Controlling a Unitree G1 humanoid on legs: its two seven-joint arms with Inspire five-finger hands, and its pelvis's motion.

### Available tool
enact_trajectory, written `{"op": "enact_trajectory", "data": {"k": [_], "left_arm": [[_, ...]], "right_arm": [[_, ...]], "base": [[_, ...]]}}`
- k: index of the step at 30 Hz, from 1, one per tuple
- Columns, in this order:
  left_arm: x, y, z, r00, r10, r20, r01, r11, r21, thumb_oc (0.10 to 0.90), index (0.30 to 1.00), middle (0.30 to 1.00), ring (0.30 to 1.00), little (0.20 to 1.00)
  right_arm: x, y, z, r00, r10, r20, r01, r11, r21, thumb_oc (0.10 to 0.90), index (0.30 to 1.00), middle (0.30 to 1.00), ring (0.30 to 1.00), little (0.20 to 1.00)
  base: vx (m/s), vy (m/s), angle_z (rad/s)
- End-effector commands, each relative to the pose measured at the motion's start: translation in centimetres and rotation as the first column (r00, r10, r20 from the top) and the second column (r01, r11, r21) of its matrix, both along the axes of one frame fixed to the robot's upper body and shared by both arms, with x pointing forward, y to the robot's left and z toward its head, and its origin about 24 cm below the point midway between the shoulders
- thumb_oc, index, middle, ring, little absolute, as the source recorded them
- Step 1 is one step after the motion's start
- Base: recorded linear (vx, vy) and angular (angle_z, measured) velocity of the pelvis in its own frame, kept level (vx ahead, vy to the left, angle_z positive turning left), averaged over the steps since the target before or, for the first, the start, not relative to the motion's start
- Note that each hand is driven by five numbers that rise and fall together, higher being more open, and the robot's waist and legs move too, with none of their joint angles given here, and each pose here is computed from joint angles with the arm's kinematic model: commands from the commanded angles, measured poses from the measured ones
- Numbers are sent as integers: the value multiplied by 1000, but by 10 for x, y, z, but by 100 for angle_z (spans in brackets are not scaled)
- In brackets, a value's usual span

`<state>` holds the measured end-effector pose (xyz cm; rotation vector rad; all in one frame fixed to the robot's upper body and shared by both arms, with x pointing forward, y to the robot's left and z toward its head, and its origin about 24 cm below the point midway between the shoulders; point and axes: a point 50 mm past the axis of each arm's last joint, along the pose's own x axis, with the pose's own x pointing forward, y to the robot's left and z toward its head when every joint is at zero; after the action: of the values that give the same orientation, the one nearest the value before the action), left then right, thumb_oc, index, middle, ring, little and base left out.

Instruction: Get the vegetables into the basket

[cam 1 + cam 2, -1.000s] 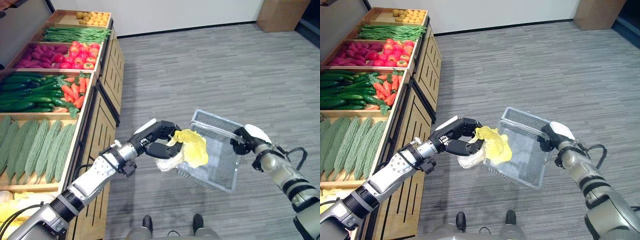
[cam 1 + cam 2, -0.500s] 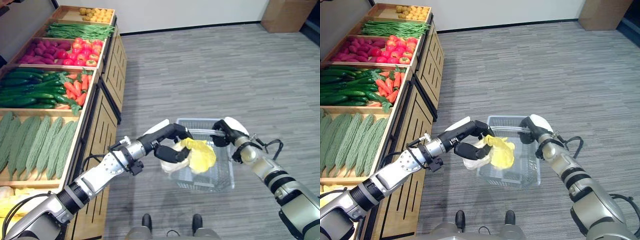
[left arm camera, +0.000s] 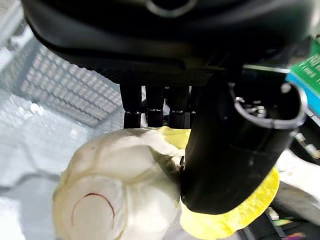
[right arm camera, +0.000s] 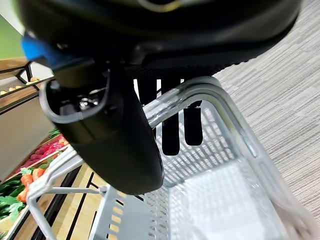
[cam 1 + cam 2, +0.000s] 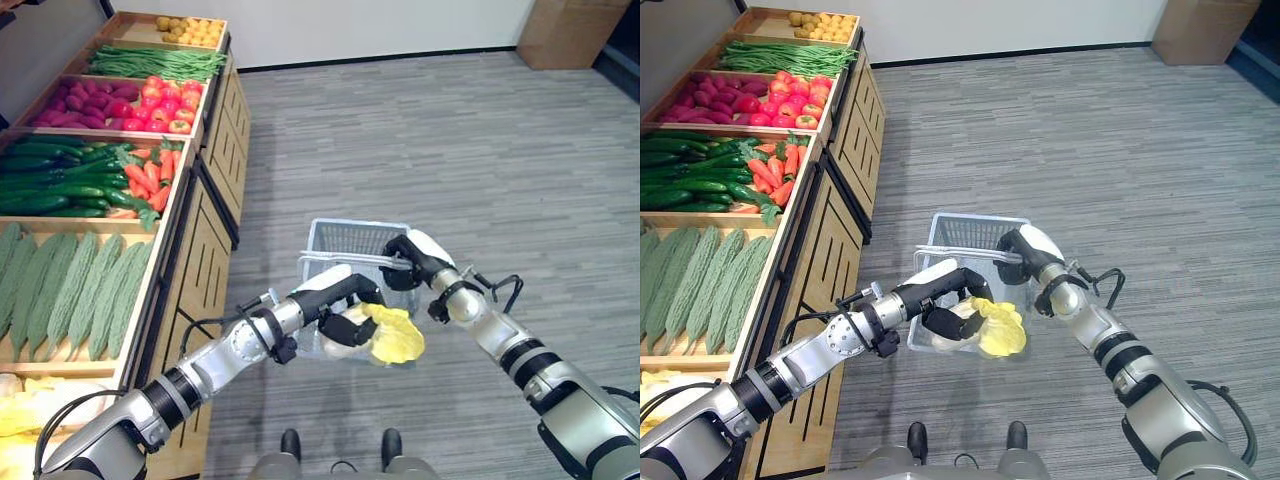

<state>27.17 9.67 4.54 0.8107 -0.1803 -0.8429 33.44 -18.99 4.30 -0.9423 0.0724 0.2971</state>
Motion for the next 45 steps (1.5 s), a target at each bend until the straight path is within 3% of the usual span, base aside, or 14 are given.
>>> {"op": "enact_trajectory", "data": {"k": [1, 11, 12, 13, 14, 19, 29, 32, 33, 37, 39, 41, 45], "left_arm": [[25, -21, 33, 972, -35, 234, 38, 999, -9, 400, 300, 300, 300, 300], [34, 1, -1, 940, 136, 313, -177, 978, 108, 400, 300, 300, 300, 300], [34, 5, -9, 932, 151, 329, -209, 966, 151, 437, 352, 352, 352, 352], [34, 5, -9, 932, 150, 330, -209, 966, 151, 553, 514, 514, 514, 514], [34, 8, -14, 924, 161, 346, -234, 955, 180, 900, 1000, 1000, 1000, 1000], [33, 12, -22, 918, 186, 350, -271, 939, 211, 900, 1000, 1000, 1000, 1000], [30, 13, -12, 911, 174, 374, -256, 949, 181, 900, 1000, 1000, 1000, 1000], [27, 8, -1, 917, 170, 361, -220, 970, 102, 900, 1000, 1000, 1000, 1000], [18, -1, 10, 945, 140, 297, -144, 990, -7, 900, 1000, 1000, 1000, 1000], [0, -7, 25, 981, 49, 185, -24, 990, -136, 900, 1000, 1000, 1000, 1000], [-19, -8, 42, 997, -66, 32, 72, 943, -324, 900, 1000, 1000, 1000, 1000], [-28, -6, 51, 990, -133, -47, 102, 903, -417, 900, 1000, 1000, 1000, 1000], [-40, 10, 53, 967, -154, -203, 7, 812, -584, 900, 1000, 1000, 1000, 1000]], "right_arm": [[27, 59, 101, 917, 159, 366, -246, 948, 203, 400, 300, 300, 300, 300], [6, 84, 110, 881, 243, 405, -389, 859, 332, 400, 300, 300, 300, 300], [2, 89, 113, 869, 262, 419, -420, 840, 345, 400, 300, 300, 300, 300], [2, 89, 113, 870, 262, 418, -419, 840, 345, 400, 300, 300, 300, 300], [-1, 91, 117, 858, 276, 433, -441, 829, 345, 400, 300, 300, 300, 300], [-2, 90, 116, 859, 276, 431, -438, 832, 341, 400, 300, 300, 300, 300], [8, 52, 83, 934, 124, 336, -232, 923, 306, 400, 300, 300, 300, 300], [9, 35, 70, 955, 48, 292, -141, 942, 306, 400, 300, 300, 300, 300], [9, 24, 62, 965, -16, 263, -78, 937, 341, 400, 300, 300, 300, 300], [8, 8, 53, 969, -85, 231, 0, 938, 346, 400, 300, 300, 300, 300], [5, -11, 39, 971, -147, 187, 82, 946, 315, 400, 300, 300, 300, 300], [3, -19, 28, 974, -168, 149, 121, 952, 281, 400, 300, 300, 300, 300], [-10, -43, 3, 970, -234, 66, 217, 955, 204, 400, 300, 300, 300, 300]], "base": [[0, 0, 0], [0, 0, -1], [0, 0, 0], [0, 0, 0], [0, 0, 0], [0, -4, -1], [0, -1, 0], [-7, -3, 2], [11, -3, 4], [-7, 4, 4], [8, 17, 6], [15, 5, 2], [-8, -1, 0]]}}
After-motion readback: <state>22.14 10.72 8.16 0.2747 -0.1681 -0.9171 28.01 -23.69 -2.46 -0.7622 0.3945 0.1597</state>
